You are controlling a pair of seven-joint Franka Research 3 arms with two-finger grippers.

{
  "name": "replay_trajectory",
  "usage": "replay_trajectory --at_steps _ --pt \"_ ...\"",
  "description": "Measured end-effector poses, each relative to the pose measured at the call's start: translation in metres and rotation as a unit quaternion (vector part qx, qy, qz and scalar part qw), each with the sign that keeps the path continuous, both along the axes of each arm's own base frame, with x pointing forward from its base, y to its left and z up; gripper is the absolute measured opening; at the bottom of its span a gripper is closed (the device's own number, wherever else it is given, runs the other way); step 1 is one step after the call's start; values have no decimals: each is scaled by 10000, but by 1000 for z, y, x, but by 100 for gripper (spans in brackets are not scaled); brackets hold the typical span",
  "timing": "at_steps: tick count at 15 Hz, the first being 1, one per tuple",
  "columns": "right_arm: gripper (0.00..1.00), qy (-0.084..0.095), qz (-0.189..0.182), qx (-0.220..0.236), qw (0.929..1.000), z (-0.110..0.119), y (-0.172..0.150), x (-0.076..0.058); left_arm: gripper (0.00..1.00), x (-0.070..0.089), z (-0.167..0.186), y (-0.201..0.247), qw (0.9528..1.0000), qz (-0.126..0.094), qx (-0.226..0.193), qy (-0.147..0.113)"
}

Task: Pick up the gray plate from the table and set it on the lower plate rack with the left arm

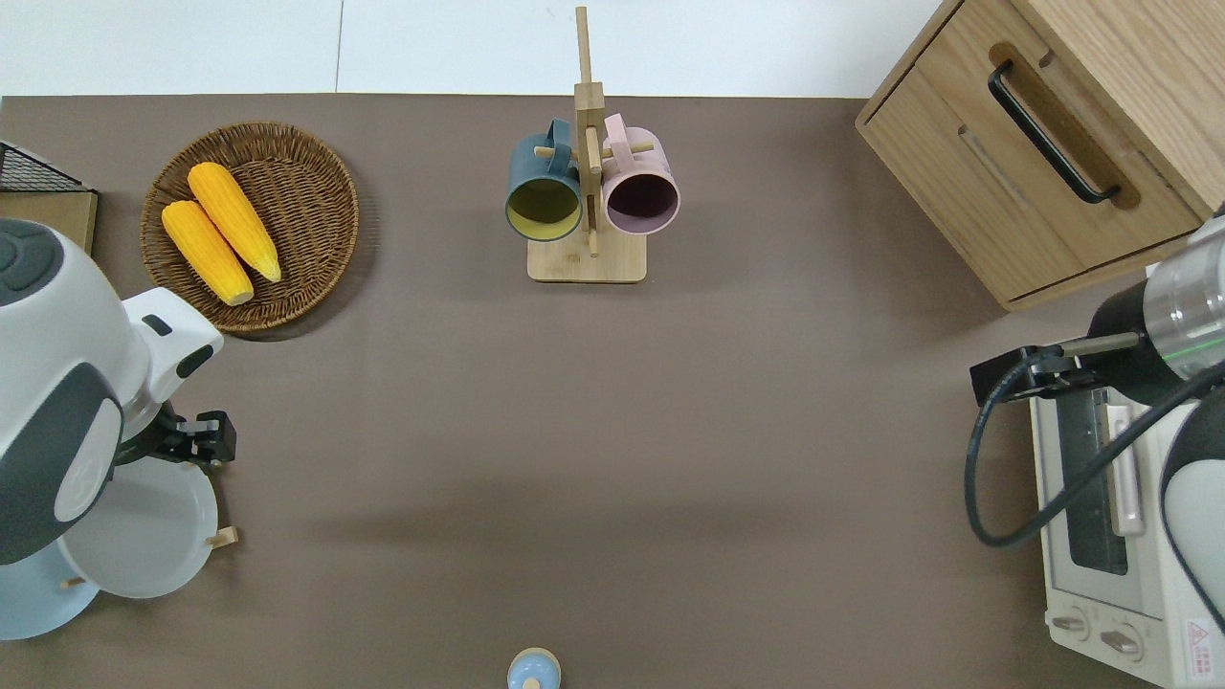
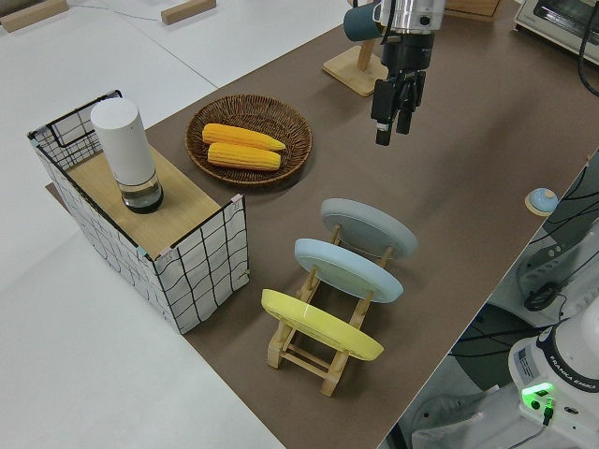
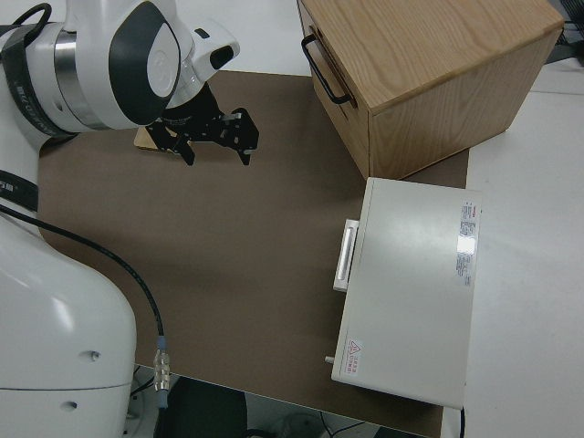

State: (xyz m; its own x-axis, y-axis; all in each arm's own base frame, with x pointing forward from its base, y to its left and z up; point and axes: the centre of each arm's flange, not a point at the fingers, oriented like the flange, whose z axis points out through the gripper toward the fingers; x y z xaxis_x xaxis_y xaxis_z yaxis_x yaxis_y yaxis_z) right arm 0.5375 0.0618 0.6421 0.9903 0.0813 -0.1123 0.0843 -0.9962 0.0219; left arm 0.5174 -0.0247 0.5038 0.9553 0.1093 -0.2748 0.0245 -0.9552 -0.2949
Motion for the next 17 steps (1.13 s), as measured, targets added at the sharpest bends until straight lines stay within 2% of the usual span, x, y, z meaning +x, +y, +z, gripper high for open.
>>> replay_trajectory --at_steps 3,6,8,10,13,15,17 --pt "99 0 0 0 10000 0 0 0 99 8 26 -14 9977 132 -609 -280" --pt "99 0 0 0 10000 0 0 0 100 15 51 -22 9925 208 -1079 -528" --pt "99 0 0 0 10000 0 0 0 100 19 62 -24 9891 185 -1294 -677" --pt "99 0 0 0 10000 0 0 0 100 23 72 -25 9865 -29 -1426 -808" --pt "99 0 0 0 10000 0 0 0 100 25 86 -25 9813 -616 -1588 -898" --pt "99 0 0 0 10000 0 0 0 100 26 90 -24 9794 -785 -1622 -913" --pt "99 0 0 0 10000 0 0 0 100 26 91 -24 9787 -842 -1632 -919"
